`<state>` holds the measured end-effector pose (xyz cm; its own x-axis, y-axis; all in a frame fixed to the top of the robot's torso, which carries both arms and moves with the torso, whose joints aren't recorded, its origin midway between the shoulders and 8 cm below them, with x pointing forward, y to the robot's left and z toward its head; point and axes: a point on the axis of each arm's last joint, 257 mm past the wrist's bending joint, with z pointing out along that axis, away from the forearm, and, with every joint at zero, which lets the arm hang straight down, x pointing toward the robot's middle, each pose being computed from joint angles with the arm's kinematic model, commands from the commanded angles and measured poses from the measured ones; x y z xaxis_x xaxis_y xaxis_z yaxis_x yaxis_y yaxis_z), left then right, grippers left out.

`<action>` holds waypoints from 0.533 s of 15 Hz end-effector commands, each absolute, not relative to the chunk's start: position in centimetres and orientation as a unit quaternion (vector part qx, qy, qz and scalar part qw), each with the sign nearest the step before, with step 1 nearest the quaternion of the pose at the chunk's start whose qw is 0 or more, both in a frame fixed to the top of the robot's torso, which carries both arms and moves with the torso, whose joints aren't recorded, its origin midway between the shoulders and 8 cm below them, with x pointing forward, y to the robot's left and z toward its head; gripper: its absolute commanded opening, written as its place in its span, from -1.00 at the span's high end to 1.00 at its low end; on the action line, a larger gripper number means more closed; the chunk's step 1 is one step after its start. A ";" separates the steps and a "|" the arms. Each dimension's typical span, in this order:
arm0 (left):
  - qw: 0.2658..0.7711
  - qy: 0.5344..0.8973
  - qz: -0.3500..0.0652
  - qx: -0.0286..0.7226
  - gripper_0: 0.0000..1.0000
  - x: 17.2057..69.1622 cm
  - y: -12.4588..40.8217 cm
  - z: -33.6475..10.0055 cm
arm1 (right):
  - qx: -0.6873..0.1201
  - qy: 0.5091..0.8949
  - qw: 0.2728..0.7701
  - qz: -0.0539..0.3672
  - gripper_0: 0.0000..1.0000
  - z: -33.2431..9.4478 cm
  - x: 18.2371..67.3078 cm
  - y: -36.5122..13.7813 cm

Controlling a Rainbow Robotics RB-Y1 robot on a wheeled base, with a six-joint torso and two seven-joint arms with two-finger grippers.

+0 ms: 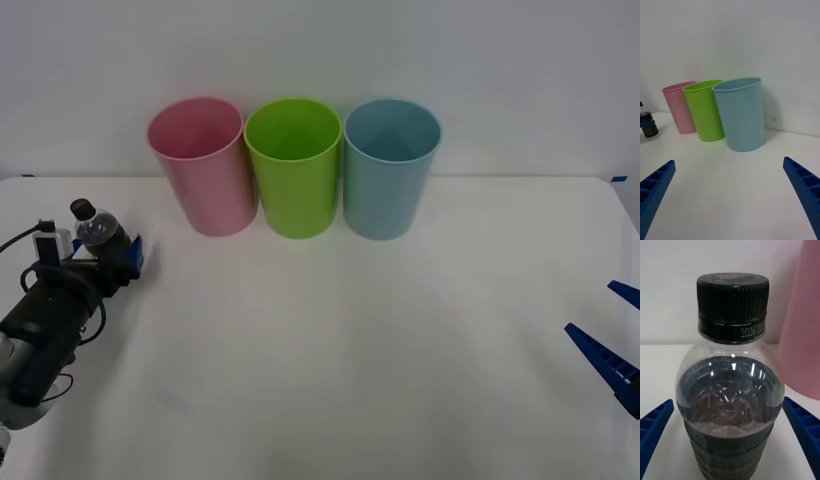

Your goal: Grasp the object on the table and drop it into the matching bin: aluminum can to the light blue bin, PET bottle to the pink bin.

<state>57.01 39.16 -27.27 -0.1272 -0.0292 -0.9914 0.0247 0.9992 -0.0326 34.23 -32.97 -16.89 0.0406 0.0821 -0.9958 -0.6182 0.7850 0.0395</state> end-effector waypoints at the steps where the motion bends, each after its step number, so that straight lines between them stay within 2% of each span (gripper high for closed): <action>1: 0.661 0.750 -0.013 -0.005 -1.00 57.8 39.1 -27.1 | -0.208 0.645 0.691 0.253 -1.00 -16.9 34.2 -33.0; 8: 0.660 0.751 -0.009 -0.008 -1.00 58.1 38.6 -27.2 | -0.208 0.645 0.691 0.253 -1.00 -16.9 34.2 -33.0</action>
<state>58.06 38.60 -27.29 -0.1293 -0.0245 -0.9913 -0.0004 0.9997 -0.0247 34.23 -32.97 -16.89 0.0406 0.0821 -0.9958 -0.6182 0.7850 0.0395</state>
